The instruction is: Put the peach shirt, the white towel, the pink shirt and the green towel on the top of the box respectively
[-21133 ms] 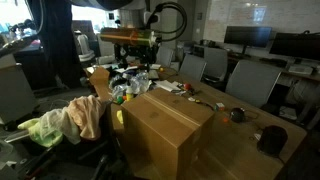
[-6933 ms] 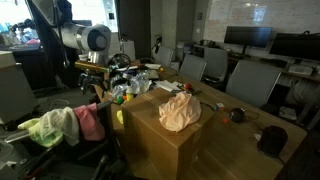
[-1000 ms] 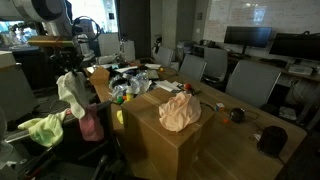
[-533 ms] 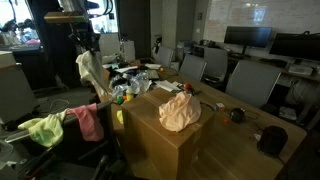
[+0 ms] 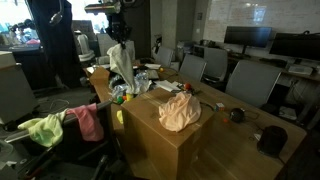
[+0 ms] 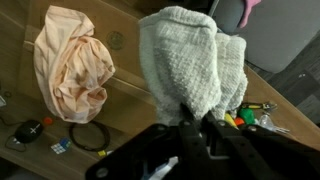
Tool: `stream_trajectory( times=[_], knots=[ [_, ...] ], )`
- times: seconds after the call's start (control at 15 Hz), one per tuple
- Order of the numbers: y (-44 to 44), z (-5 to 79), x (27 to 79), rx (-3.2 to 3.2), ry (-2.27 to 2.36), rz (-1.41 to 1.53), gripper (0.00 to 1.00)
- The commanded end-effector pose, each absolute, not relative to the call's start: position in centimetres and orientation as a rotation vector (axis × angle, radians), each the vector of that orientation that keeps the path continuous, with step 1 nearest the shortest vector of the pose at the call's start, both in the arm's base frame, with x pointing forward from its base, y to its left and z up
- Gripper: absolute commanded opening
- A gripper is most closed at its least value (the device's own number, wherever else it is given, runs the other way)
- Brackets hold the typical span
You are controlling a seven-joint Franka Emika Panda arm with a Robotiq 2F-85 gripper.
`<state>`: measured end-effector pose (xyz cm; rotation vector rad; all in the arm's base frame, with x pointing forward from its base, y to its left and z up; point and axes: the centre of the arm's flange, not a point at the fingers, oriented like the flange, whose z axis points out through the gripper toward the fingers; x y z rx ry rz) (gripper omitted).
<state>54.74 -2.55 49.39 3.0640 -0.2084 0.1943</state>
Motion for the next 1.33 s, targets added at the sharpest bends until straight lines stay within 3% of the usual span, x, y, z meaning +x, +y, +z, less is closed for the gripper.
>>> stream_trajectory(
  times=[0.0,0.93,1.0,1.07,1.27],
  knots=[
    [-6.4,49.8,58.8,3.067,-0.364,0.135,0.03],
    [-18.1,47.4,64.4,3.150,-0.721,-0.010,0.05],
    [-18.2,47.1,64.8,3.153,-0.700,-0.012,0.38],
    [-18.3,46.8,65.0,3.155,-0.680,-0.020,0.39],
    [-18.2,44.9,64.8,3.149,-0.594,-0.076,0.59]
  ],
)
